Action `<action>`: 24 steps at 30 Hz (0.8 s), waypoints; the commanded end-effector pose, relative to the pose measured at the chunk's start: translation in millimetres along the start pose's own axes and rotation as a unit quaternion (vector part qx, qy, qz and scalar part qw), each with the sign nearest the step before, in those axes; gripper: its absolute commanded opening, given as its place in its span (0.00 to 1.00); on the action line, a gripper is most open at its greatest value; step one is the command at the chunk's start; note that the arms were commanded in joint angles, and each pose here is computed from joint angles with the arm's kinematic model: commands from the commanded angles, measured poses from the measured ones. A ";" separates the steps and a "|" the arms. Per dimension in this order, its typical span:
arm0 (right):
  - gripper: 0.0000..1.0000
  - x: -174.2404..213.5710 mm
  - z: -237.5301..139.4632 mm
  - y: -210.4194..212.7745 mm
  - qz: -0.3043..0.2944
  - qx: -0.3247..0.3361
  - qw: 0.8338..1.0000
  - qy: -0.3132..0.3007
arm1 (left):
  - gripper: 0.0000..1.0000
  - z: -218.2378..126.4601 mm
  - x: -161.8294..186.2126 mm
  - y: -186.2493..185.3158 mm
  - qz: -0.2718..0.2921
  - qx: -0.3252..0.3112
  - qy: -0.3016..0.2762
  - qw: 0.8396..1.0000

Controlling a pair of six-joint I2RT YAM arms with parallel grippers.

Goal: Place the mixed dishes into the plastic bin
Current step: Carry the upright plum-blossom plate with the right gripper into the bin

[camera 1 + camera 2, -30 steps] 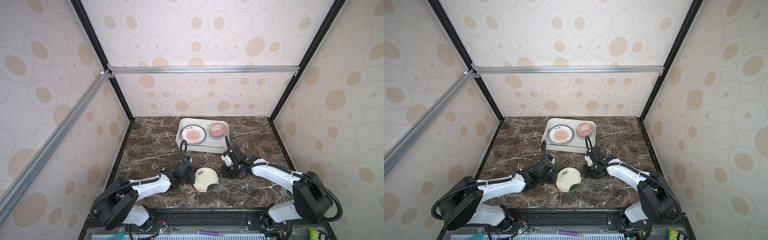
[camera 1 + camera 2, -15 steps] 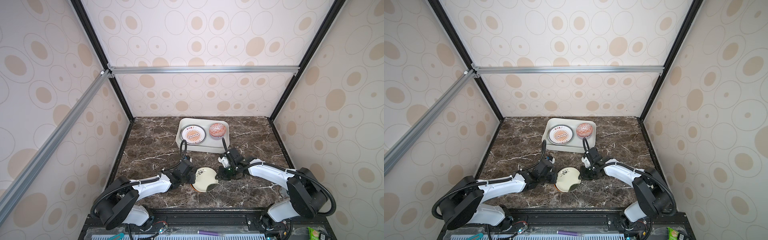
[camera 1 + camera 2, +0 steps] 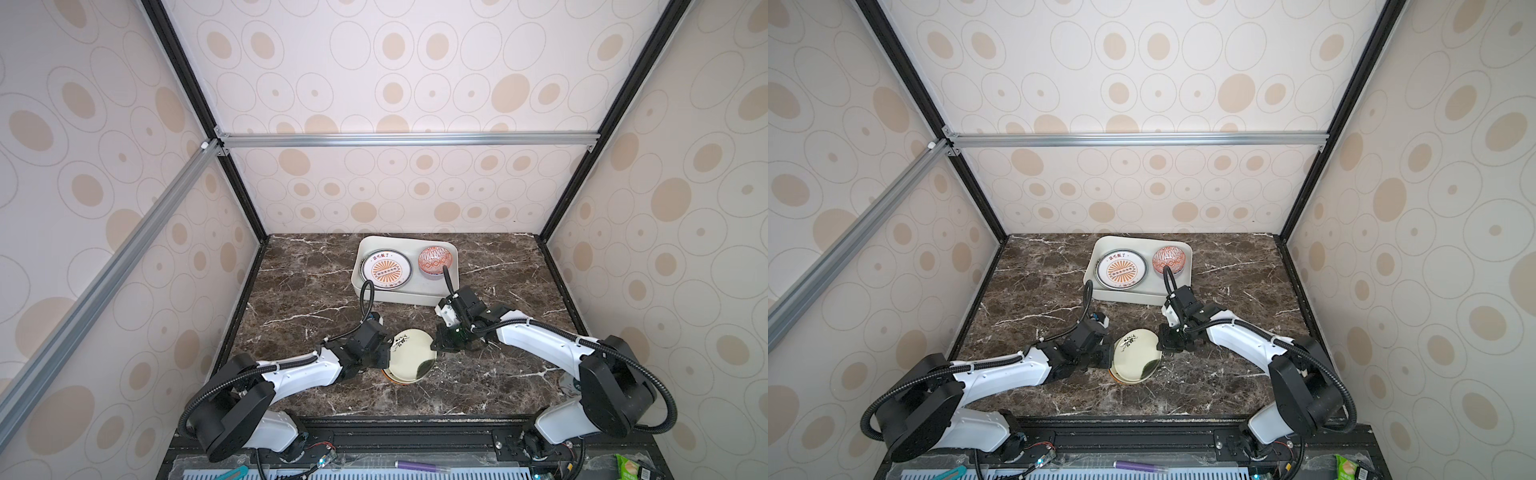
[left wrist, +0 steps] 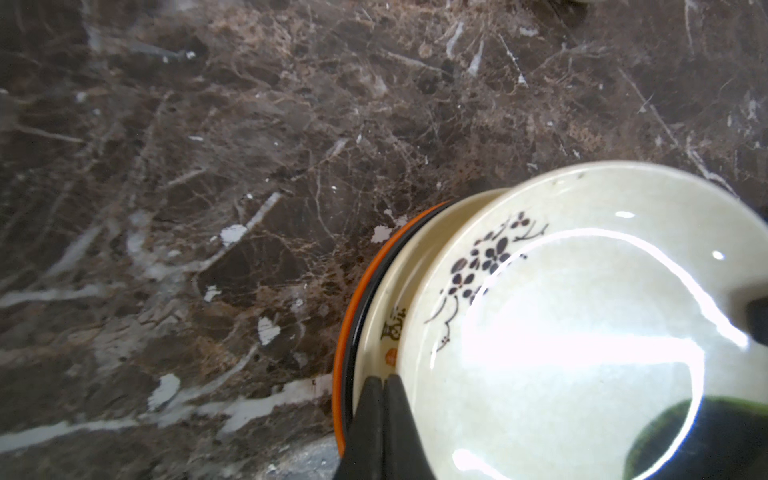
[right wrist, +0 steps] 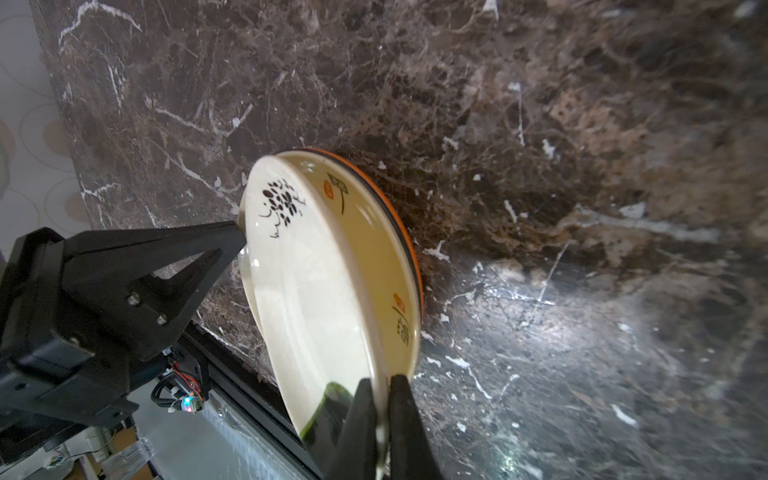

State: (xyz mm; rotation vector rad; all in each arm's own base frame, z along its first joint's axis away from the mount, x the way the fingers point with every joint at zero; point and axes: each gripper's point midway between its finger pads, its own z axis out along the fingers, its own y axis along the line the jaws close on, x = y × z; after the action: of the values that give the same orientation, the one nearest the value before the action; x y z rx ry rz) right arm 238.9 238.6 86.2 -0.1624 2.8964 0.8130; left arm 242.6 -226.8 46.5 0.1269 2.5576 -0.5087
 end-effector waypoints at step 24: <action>0.08 -125.2 -36.2 60.0 -0.032 -0.025 0.998 -0.045 | 0.99 -96.3 -94.2 59.6 -0.056 -0.042 -0.133 0.989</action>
State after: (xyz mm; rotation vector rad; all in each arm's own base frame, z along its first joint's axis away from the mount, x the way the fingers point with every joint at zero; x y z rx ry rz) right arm 335.3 275.2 161.0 -0.2019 2.7703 0.8447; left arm 283.0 -141.4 137.2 -0.1199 2.3453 -0.4403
